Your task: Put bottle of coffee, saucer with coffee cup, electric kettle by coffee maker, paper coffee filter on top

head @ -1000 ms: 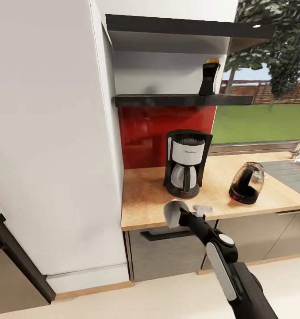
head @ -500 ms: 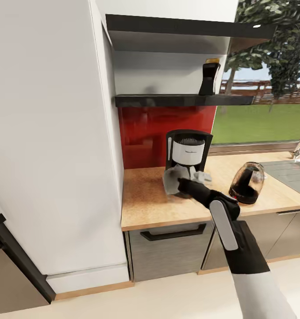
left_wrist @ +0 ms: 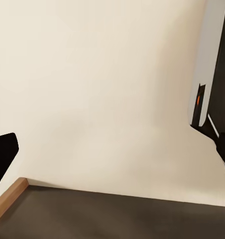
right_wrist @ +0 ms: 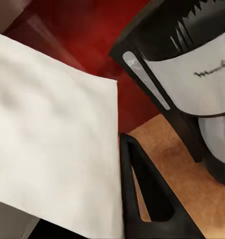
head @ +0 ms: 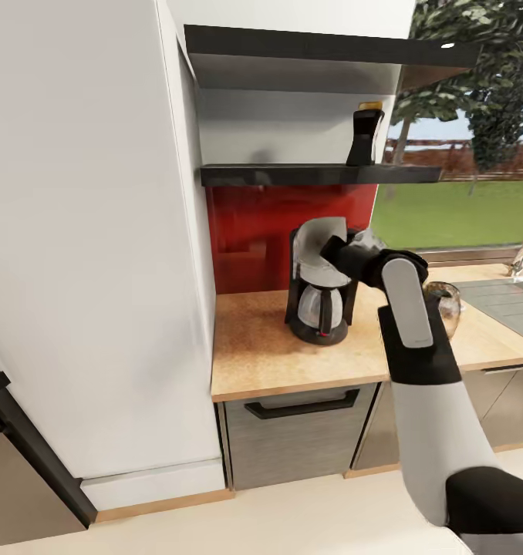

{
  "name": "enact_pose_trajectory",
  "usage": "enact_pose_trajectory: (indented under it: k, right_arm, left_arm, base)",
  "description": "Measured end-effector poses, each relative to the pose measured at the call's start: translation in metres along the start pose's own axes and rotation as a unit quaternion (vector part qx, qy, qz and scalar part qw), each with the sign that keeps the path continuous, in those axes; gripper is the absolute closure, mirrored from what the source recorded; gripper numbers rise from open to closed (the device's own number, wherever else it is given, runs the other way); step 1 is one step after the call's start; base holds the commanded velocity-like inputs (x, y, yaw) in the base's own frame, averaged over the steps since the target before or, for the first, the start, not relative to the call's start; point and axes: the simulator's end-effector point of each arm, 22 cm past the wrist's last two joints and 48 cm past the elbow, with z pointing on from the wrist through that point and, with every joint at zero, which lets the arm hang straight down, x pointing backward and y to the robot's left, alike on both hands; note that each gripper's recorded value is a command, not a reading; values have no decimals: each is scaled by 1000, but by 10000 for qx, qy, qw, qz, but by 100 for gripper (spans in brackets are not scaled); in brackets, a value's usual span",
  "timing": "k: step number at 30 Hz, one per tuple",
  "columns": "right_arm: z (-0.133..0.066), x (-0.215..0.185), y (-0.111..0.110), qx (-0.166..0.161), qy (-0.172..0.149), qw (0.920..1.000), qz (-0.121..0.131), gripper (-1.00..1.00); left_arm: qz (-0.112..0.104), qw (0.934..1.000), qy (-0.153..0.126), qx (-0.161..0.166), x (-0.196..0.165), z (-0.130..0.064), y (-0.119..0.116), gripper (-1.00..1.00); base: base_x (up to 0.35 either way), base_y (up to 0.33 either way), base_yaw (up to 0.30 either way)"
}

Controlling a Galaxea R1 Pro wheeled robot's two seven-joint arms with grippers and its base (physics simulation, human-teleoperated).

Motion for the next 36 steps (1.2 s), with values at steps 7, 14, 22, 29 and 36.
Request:
enact_pose_trajectory:
  k: [7,14,22,29,36]
  right_arm:
    - [-7,-64,12,945,-453,9933,482,100]
    - [-24,-79,-4,2070,-630,9684,1241,100]
    - [-44,-63,-12,2544,-490,9419,2139,100]
    - [-36,-44,8,2153,16,9462,2414,100]
    - [-35,-42,10,2112,66,9448,2502,100]
  left_arm:
    - [4,10000,0,26,0,0,-4,-100]
    - [7,10000,2,36,0,0,-6,-100]
    - [6,10000,2,24,0,0,-4,-100]
    - [-13,10000,39,35,2,-1,-6,-100]
    - [-18,10000,48,28,3,0,-5,-100]
  base:
    - [0,0,0]
    - [0,0,0]
    - [0,0,0]
    - [0,0,0]
    - [0,0,0]
